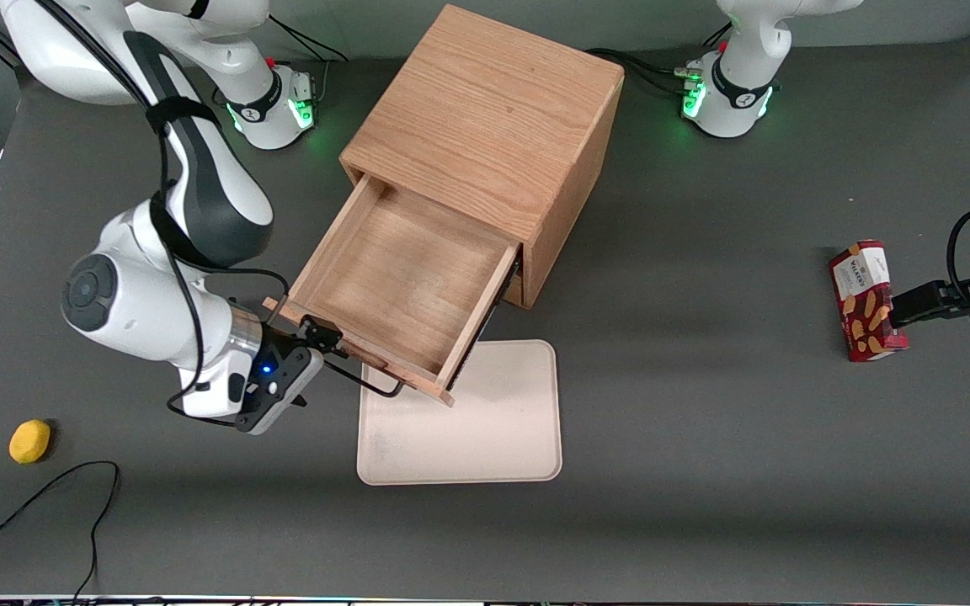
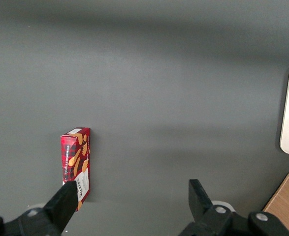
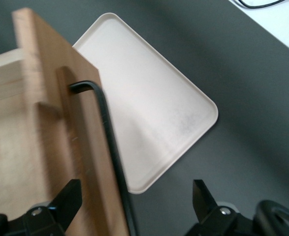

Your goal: Open upper drawer

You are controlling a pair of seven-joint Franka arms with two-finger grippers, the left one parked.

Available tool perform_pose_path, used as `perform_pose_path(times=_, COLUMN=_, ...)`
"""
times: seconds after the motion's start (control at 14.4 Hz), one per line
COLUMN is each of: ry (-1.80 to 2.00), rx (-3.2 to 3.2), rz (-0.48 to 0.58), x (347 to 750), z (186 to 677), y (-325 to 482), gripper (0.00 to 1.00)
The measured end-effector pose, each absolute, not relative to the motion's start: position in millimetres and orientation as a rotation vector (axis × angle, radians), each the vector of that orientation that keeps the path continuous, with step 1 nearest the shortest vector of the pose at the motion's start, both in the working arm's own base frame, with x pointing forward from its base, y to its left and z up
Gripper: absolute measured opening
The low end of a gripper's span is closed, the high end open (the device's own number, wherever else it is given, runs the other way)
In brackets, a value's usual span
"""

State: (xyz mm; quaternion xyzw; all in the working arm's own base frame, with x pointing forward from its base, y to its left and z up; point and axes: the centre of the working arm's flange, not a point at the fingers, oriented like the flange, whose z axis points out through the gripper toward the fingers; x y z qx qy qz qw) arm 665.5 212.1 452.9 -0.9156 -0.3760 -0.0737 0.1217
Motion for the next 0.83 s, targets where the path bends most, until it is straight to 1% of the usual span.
perform_pose_path(times=0.14, ry=-1.059, rx=-2.737, rz=-0.243, x=654, z=516, y=171, gripper=1.0)
perform_pose_path(times=0.28, ry=-0.834, rx=-2.847, rz=-0.181, x=629, z=574, y=107, gripper=1.0)
perform_pose_path(times=0.42, ry=-0.423, rx=-2.944, rz=-0.11, x=601, z=614, y=60, gripper=1.0)
perform_pose_path(times=0.56, ry=-0.137, rx=-3.037, rz=-0.064, x=584, z=628, y=40, gripper=1.0)
perform_pose_path(times=0.83, ry=-0.006, rx=-3.143, rz=-0.024, x=581, z=622, y=26, gripper=1.0)
